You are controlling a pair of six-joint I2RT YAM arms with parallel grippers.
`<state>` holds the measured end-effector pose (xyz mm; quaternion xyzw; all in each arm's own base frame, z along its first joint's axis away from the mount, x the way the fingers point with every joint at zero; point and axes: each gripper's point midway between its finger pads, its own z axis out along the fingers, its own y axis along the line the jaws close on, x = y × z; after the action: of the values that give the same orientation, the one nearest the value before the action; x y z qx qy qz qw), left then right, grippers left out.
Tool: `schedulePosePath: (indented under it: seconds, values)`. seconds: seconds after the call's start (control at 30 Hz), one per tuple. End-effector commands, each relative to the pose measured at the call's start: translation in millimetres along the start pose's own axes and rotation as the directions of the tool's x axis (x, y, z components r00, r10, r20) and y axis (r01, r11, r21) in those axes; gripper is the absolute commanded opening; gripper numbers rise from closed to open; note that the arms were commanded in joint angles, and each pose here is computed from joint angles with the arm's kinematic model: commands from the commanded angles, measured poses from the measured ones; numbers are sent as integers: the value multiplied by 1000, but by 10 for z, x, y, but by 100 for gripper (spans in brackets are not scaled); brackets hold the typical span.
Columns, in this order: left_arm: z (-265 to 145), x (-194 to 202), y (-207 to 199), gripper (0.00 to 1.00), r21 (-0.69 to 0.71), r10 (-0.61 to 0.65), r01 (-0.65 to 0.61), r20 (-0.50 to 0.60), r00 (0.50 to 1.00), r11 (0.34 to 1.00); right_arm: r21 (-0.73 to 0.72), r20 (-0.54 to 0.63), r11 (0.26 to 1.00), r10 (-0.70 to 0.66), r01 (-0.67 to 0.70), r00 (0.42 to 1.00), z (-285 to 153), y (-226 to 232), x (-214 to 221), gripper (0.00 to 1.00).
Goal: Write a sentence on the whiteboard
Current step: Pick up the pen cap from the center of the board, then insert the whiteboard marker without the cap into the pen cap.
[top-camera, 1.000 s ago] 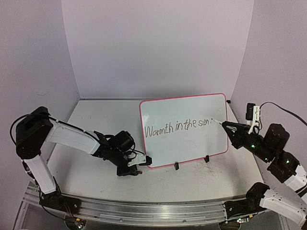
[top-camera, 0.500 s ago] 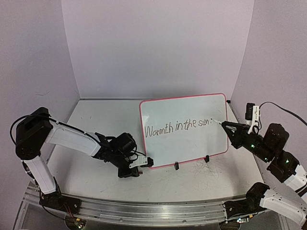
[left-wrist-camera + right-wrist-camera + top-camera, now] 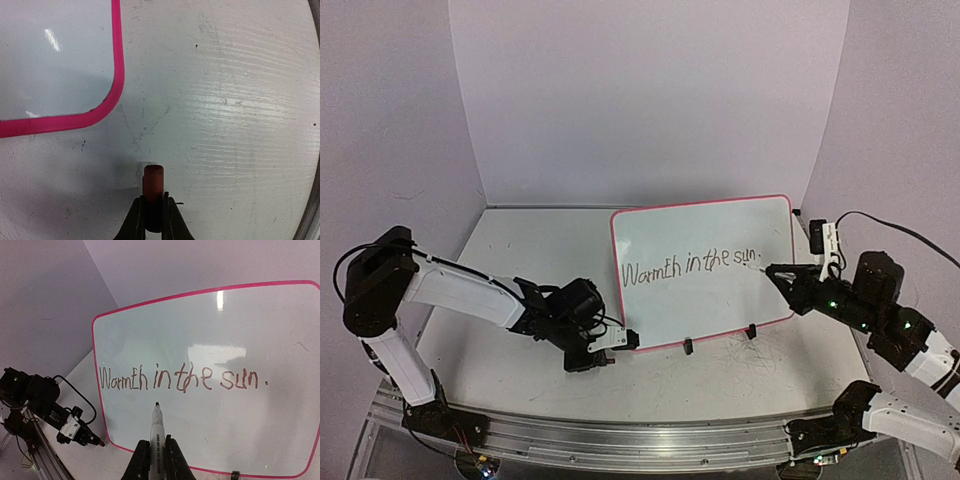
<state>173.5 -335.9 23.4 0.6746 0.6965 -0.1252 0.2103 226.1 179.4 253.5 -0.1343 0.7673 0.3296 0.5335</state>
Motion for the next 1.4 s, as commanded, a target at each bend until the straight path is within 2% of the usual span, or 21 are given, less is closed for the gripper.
schedulePosePath:
  seconds: [0.0,0.17,0.37,0.67,0.8,1.03,1.37]
  values:
    - [-435,-440,-17,0,-22,30,-27,151,988,999,-151,-42,988,-20,14,999,48,326,-145,0]
    - [-792,-819,-64,0,-5,76,-78,292,953,997,-266,-179,963,-2,-46,984,229,518,14,0]
    - [-1039,-1048,-36,0,-48,131,-122,359,924,991,-355,-257,923,57,-149,965,389,701,112,0]
    - [-1094,-1055,82,0,-159,181,-129,373,910,979,-393,-371,899,37,-193,928,878,1308,450,0]
    - [-1145,-1018,73,0,-189,191,-124,397,897,974,-411,-387,890,28,-199,922,1025,1518,559,0]
    - [-1136,-925,42,0,-203,192,-118,399,896,972,-393,-374,894,56,-213,926,1007,1491,586,0]
    - [-1174,-939,54,0,-215,196,-115,405,893,970,-386,-417,891,62,-238,907,990,1490,738,0]
